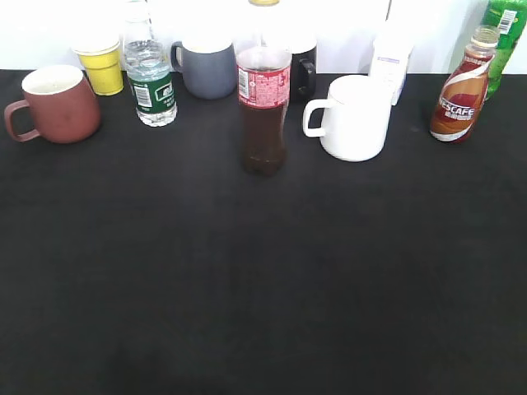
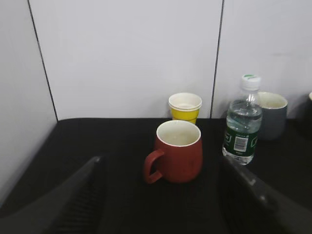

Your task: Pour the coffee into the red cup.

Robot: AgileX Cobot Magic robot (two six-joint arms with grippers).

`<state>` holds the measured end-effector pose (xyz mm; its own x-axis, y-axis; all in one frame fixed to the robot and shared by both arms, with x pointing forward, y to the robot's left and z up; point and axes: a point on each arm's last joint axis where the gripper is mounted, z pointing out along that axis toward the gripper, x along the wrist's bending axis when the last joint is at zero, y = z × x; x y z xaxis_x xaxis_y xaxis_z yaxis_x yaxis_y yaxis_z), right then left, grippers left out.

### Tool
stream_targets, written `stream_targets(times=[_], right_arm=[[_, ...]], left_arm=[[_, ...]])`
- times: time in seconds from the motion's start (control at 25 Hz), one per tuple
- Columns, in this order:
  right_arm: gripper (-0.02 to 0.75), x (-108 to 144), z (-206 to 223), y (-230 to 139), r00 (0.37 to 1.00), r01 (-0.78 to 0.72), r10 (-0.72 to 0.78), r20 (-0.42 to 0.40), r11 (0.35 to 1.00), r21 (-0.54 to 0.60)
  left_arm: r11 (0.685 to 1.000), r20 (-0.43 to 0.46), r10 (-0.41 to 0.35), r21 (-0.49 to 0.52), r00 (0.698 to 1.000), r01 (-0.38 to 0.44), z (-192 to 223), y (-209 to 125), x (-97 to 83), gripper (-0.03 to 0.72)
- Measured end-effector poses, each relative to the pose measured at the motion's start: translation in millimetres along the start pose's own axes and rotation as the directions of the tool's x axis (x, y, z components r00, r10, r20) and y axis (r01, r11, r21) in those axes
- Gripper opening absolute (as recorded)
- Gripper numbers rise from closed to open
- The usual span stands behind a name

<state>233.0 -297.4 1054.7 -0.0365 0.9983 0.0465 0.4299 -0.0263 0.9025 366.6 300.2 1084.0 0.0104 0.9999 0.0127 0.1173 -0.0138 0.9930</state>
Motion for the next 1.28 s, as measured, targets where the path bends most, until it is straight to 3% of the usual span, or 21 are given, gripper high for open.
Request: stream_targets(times=[0.32,0.6,0.8,1.04,1.28], right_arm=[[0.571,0,0,0,1.000,0.000,0.000,0.000,1.000,0.000],[0.571,0,0,0,1.000,0.000,0.000,-0.001,1.000,0.000],[0.571,0,0,0,1.000,-0.001,0.001,-0.002,1.000,0.000],[0.571,0,0,0,1.000,-0.002,0.002,-0.003,1.000,0.000],[0.571,0,0,0,1.000,-0.002,0.002,-0.003,1.000,0.000]], left_arm=[[0.988,0.021,0.005,0.152,1.000,-0.008,98,-49,-2.5,0.512],[0.986,0.043,0.000,0.167,0.999,-0.007,153,-107,-5.4,0.509],[0.985,-0.039,-0.054,0.160,0.998,0.060,172,-140,3.2,0.509],[0.992,-0.063,-0.062,0.103,0.996,0.068,210,-138,10.2,0.509],[0.989,-0.086,-0.075,0.120,0.993,0.085,228,-146,12.4,0.477]])
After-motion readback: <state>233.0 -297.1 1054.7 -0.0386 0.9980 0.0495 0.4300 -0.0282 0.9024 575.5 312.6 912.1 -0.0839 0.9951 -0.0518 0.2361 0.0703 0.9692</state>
